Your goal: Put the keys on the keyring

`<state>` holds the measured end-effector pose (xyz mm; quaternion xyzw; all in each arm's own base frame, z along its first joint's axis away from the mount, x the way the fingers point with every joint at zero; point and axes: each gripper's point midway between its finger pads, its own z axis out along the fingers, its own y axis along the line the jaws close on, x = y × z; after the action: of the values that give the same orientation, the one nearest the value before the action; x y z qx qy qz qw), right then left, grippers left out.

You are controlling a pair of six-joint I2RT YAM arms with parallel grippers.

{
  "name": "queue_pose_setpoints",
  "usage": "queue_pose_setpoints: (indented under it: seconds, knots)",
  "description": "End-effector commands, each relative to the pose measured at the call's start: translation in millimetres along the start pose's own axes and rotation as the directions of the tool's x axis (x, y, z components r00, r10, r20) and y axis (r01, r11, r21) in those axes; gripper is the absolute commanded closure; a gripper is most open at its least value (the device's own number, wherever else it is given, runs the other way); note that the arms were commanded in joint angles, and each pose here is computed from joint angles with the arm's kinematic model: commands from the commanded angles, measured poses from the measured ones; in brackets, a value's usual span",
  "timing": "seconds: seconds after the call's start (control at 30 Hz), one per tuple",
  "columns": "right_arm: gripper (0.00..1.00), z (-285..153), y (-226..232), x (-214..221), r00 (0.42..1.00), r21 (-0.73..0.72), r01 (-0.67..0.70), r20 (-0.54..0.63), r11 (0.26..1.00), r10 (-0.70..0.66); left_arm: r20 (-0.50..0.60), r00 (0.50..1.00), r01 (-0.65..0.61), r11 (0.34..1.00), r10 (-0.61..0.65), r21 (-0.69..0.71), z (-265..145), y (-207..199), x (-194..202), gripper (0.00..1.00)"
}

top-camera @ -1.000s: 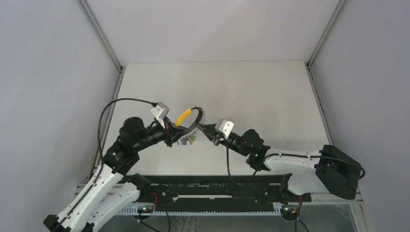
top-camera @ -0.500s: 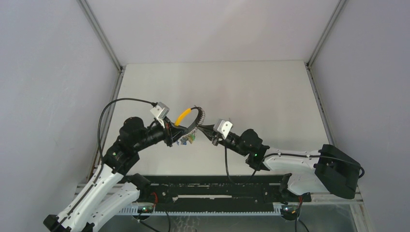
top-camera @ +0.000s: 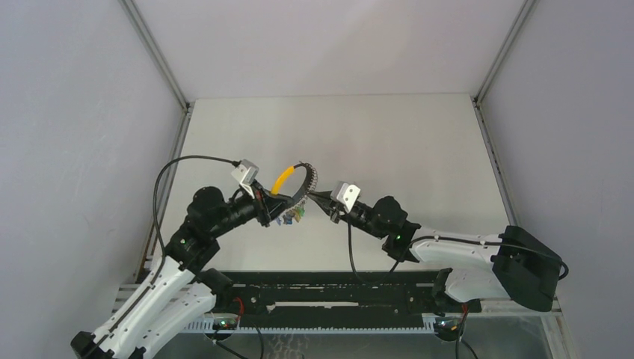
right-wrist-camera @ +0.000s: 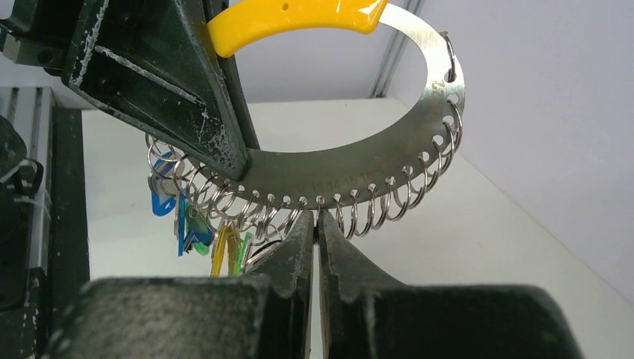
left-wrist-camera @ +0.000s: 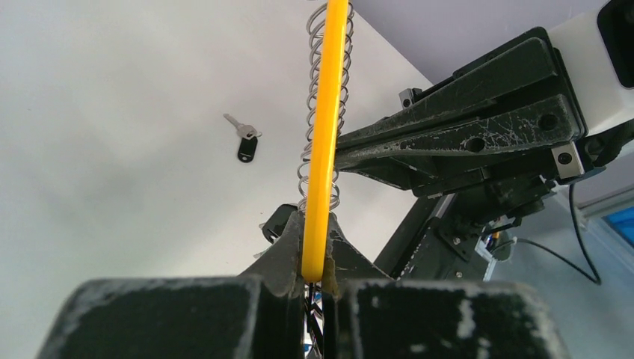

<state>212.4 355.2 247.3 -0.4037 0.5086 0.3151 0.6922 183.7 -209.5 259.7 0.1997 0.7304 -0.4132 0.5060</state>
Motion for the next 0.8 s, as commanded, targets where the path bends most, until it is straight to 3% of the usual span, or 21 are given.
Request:
queue_pose_setpoints:
  seconds: [0.0, 0.37, 0.63, 0.77]
  knots:
    - [1.0, 1, -4, -6, 1.0, -0.03, 0.017, -0.007, 0.999, -0.017, 0.152, 0.985, 0.07, 0.995, -0.08, 0.071, 9, -9, -20, 1.0]
    - [1.0, 3, 12, 24, 0.998, -0.144, -0.002, -0.07, 0.99, -0.008, 0.214, 0.952, 0.221, 0.975, -0.217, 0.009, 19, 19, 5, 0.99]
    - [1.0, 5, 14, 33, 0.998, -0.21, 0.004, -0.058, 0.978, -0.017, 0.266, 0.896, 0.369, 0.929, -0.356, 0.002, 24, 35, 22, 0.83]
    - [1.0, 6, 13, 40, 0.999, -0.246, -0.013, -0.052, 0.969, 0.001, 0.287, 0.861, 0.439, 0.899, -0.42, 0.0, 26, 45, 36, 0.81]
